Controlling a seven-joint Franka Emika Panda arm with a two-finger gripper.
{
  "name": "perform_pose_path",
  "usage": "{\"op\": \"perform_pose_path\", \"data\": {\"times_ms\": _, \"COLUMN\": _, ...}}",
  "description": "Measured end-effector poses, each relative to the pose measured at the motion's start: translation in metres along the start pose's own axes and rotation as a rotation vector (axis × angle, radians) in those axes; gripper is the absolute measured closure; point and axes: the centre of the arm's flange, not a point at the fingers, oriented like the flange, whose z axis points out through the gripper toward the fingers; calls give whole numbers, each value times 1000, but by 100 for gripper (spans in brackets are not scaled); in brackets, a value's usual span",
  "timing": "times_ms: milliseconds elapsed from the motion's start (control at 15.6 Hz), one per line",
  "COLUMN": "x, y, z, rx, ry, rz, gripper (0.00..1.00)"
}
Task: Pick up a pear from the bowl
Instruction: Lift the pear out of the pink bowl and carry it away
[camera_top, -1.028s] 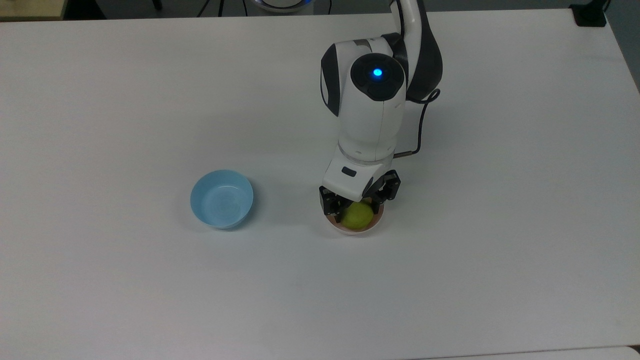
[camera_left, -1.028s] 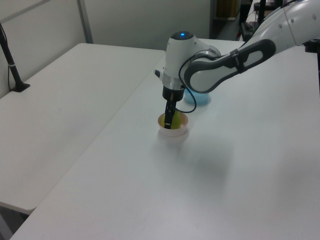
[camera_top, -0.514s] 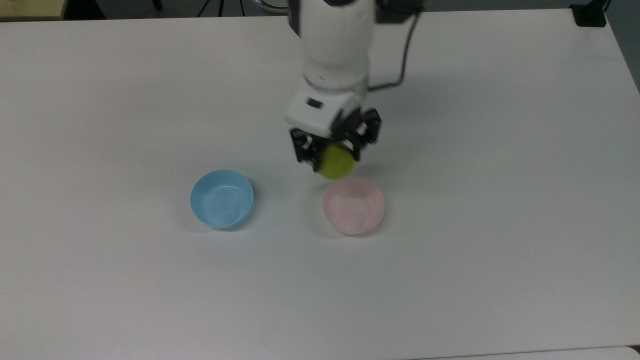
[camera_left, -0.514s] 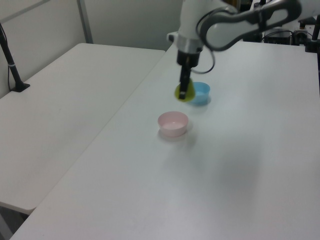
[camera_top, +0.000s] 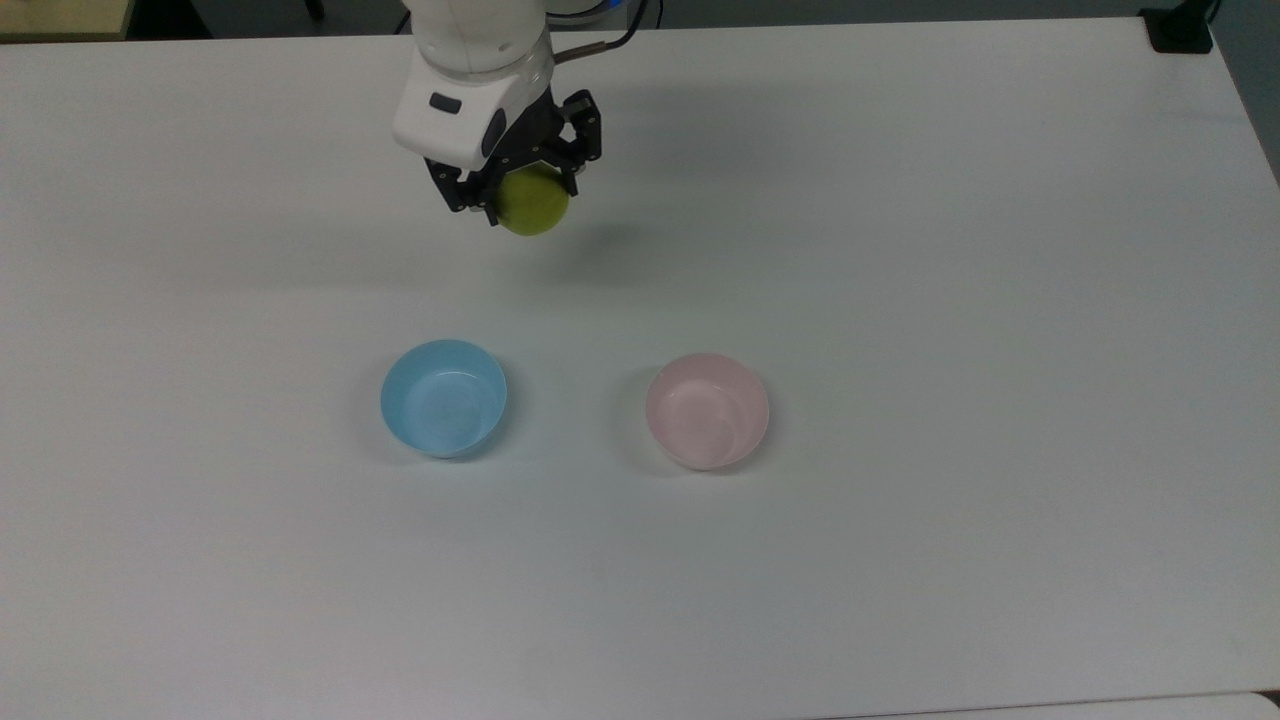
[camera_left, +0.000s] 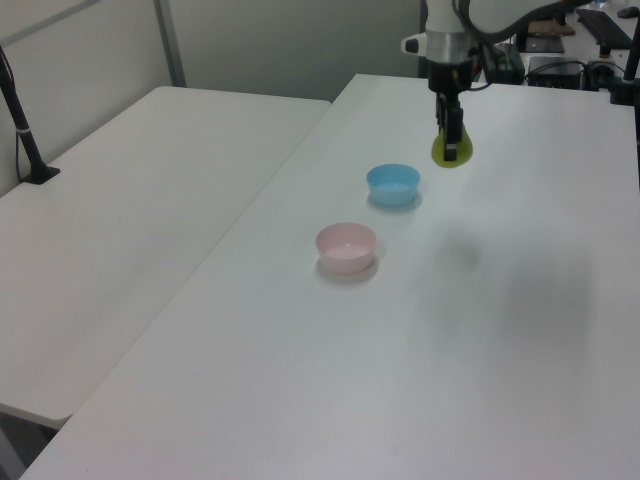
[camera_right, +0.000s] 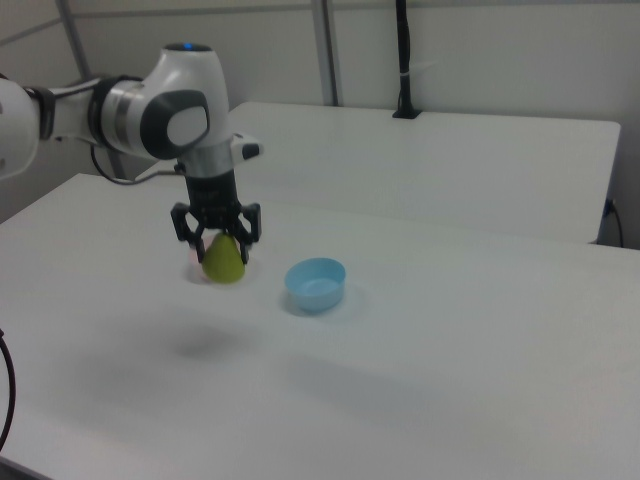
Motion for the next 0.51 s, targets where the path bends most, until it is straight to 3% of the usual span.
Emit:
{"op": "perform_pose_path", "data": {"times_ms": 257, "x": 5, "y": -2, "z": 57, "rx": -27, "ry": -125, "rz": -41, "gripper": 24}}
{"op": "perform_pose_path", "data": {"times_ms": 514, "x": 24, "y": -9, "z": 108, "rx": -74, "ry": -168, "rz": -46, "gripper": 24}}
